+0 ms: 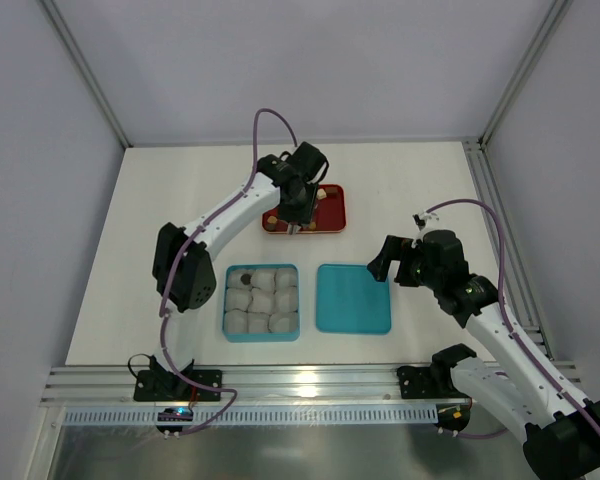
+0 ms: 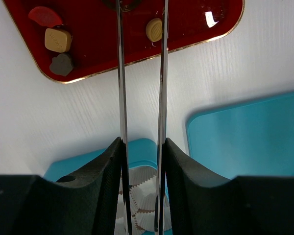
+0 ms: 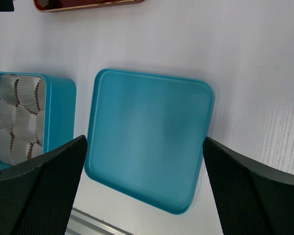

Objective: Pack the chocolate

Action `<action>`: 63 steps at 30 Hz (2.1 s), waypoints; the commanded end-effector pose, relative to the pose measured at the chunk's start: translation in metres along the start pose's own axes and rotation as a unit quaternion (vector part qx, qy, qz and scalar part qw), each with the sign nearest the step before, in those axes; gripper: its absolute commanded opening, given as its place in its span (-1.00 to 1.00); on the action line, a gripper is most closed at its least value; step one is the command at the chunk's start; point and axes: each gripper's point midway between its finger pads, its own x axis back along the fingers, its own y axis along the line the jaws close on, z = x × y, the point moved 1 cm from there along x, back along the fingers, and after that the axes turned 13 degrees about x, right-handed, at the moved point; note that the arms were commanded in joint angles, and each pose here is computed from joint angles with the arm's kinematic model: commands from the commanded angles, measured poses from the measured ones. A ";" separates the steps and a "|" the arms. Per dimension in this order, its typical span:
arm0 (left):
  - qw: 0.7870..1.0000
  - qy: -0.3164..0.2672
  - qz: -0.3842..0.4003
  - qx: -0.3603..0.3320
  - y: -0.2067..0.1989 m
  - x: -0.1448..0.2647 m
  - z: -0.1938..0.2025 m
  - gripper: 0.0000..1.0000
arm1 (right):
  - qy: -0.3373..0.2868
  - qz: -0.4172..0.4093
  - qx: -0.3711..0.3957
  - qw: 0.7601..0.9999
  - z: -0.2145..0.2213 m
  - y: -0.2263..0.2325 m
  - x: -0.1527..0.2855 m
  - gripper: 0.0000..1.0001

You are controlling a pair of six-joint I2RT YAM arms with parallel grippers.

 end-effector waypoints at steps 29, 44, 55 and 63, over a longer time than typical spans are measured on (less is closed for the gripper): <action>1.000 -0.012 0.004 -0.010 -0.004 -0.002 -0.015 -0.35 | -0.025 0.002 0.011 1.000 -0.015 0.002 0.006 0.99; 1.000 -0.023 0.018 -0.010 -0.008 0.019 -0.023 -0.51 | -0.025 0.003 0.010 1.000 -0.015 0.001 0.005 1.00; 0.999 -0.036 0.032 -0.008 -0.009 0.045 -0.026 -0.55 | -0.024 0.002 0.009 1.000 -0.015 0.002 0.003 0.99; 0.998 -0.043 0.045 -0.006 -0.009 0.064 -0.022 -0.55 | -0.022 0.000 0.008 1.000 -0.015 0.002 0.000 1.00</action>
